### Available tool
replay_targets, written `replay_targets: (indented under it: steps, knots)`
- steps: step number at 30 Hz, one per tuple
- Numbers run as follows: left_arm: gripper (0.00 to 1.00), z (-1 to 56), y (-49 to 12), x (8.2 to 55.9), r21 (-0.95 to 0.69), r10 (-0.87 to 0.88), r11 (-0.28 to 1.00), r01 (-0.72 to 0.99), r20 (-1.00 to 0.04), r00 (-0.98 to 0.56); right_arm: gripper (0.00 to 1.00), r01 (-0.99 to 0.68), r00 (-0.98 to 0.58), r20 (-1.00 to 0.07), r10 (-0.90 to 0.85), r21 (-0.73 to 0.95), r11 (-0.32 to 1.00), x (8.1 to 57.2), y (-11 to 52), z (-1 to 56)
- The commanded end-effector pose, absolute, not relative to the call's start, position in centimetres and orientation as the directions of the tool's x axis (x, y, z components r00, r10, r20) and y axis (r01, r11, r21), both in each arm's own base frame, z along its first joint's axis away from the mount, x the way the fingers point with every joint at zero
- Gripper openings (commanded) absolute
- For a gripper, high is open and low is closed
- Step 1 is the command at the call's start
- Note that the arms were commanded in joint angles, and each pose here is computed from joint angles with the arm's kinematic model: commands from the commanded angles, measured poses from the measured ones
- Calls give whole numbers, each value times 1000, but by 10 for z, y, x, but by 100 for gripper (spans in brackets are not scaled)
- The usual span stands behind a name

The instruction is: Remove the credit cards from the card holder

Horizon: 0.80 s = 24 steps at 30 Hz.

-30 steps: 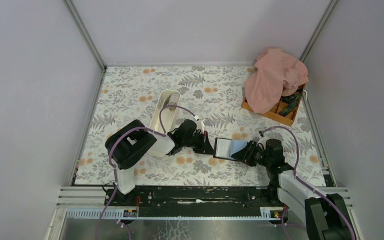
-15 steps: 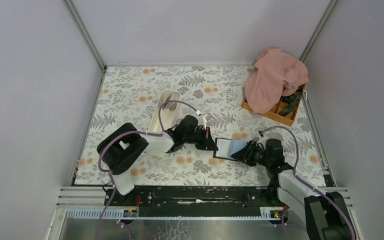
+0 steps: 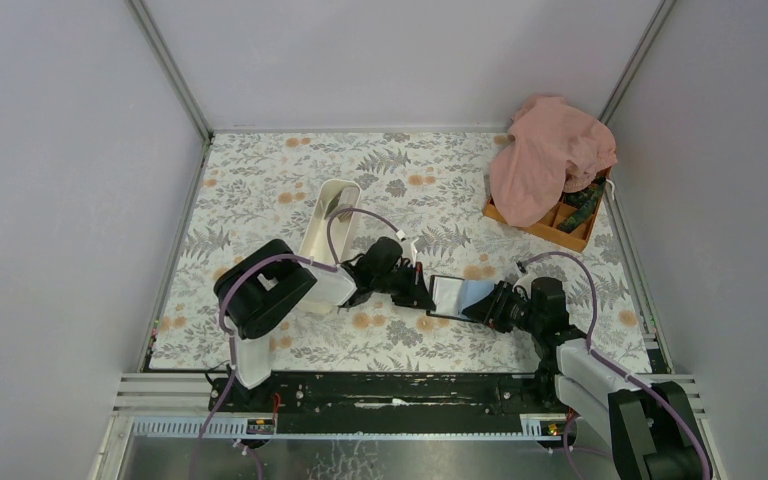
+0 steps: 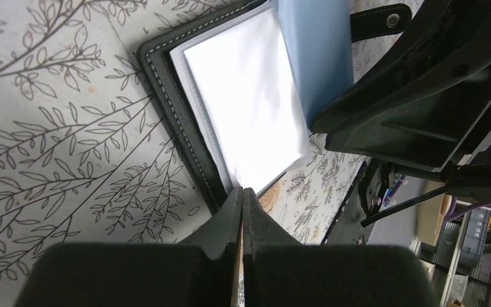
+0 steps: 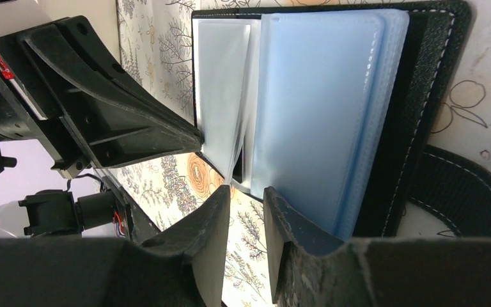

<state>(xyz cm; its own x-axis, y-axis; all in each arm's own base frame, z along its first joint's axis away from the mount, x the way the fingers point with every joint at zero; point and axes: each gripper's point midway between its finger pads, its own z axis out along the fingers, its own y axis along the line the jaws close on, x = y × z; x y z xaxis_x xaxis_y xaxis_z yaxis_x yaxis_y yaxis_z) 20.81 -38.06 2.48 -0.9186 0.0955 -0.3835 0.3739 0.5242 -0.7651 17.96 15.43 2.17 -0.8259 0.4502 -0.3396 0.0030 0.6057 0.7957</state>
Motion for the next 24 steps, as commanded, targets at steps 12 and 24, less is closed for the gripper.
replay_targets:
  steps: [12,24]
  knots:
    - [0,5,-376,198,-770,108,515,378,-379,-919,35,-9,-840,-365,400,748,663,184,153,19]
    - [0,12,-376,198,-784,102,489,383,-385,-917,36,17,-852,-402,335,618,786,185,145,15]
